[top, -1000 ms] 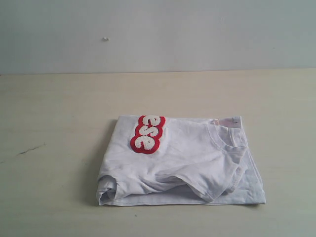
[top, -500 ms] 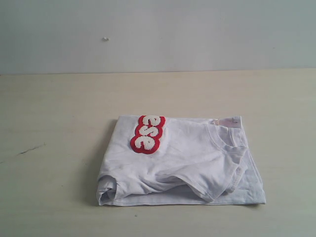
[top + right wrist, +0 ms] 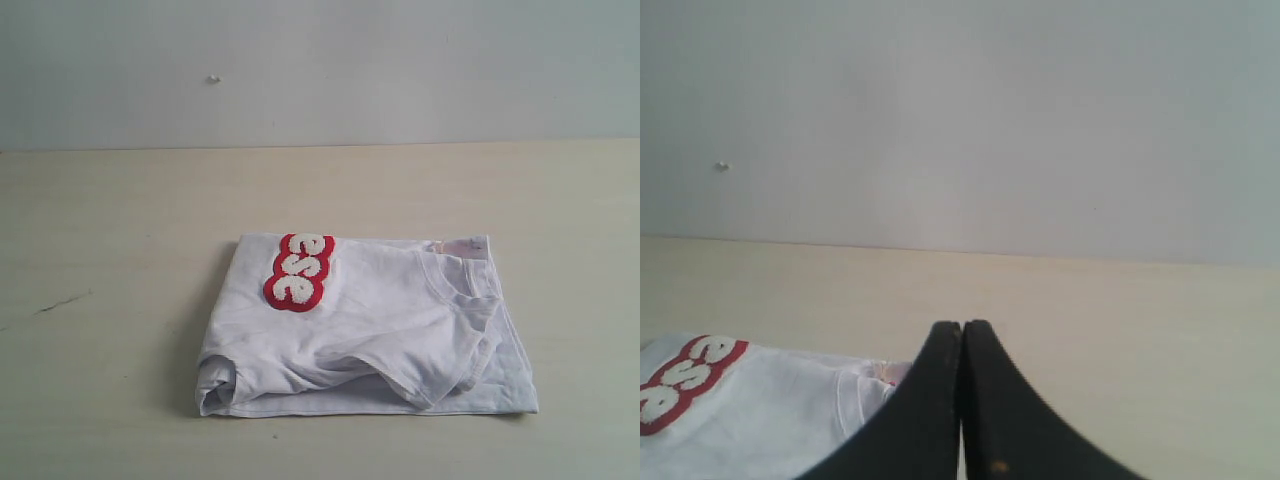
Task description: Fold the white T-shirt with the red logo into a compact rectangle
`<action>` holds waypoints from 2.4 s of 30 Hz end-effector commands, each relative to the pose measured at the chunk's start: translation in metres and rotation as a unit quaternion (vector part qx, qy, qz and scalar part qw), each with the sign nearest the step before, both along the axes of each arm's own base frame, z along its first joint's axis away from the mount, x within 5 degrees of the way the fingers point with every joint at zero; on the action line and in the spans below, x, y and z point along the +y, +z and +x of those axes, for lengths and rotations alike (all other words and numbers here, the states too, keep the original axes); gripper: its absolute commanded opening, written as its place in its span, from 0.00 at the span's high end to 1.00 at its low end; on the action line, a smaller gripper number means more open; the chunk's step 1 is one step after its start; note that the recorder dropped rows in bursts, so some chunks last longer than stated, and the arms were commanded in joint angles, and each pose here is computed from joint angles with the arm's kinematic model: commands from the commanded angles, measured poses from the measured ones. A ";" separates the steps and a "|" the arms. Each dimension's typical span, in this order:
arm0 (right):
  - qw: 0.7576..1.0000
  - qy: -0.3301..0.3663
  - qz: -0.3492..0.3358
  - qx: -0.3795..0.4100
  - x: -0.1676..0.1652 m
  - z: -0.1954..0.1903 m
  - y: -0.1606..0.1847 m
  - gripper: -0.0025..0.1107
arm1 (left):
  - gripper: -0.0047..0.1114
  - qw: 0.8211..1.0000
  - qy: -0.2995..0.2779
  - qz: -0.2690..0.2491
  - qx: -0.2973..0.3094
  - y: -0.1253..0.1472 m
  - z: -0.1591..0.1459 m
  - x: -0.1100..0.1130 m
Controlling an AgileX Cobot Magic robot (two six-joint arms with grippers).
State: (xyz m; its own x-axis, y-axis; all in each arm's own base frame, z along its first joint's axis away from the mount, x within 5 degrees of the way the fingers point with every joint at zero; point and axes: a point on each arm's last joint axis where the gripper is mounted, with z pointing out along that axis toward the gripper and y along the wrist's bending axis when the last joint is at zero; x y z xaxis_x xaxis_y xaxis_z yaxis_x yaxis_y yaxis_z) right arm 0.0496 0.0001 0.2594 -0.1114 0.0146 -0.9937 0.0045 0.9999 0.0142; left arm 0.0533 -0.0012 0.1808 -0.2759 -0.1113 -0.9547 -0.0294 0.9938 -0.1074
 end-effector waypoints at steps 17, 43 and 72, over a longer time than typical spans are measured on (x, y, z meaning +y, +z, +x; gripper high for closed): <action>0.999 -0.004 0.027 0.020 0.000 -0.002 -0.032 0.98 | 0.96 1.000 0.002 -0.004 -0.004 0.000 0.000 0.000; 0.999 -0.013 -0.010 0.036 -0.002 0.000 -0.047 0.98 | 0.96 1.000 0.002 -0.004 -0.004 0.000 0.000 0.000; 0.997 -0.014 -0.022 0.070 -0.003 0.004 -0.077 0.98 | 0.96 1.000 0.002 -0.004 -0.004 0.000 0.000 0.000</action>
State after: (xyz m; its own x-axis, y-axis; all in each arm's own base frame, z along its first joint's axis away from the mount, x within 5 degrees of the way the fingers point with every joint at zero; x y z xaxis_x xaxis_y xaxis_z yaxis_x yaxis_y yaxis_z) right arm 0.0533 -0.0025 0.1822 -0.2695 -0.0181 -0.9628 0.0271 0.9993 -0.0264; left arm 0.0533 -0.0012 0.1808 -0.2759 -0.1113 -0.9547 -0.0294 0.9938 -0.1074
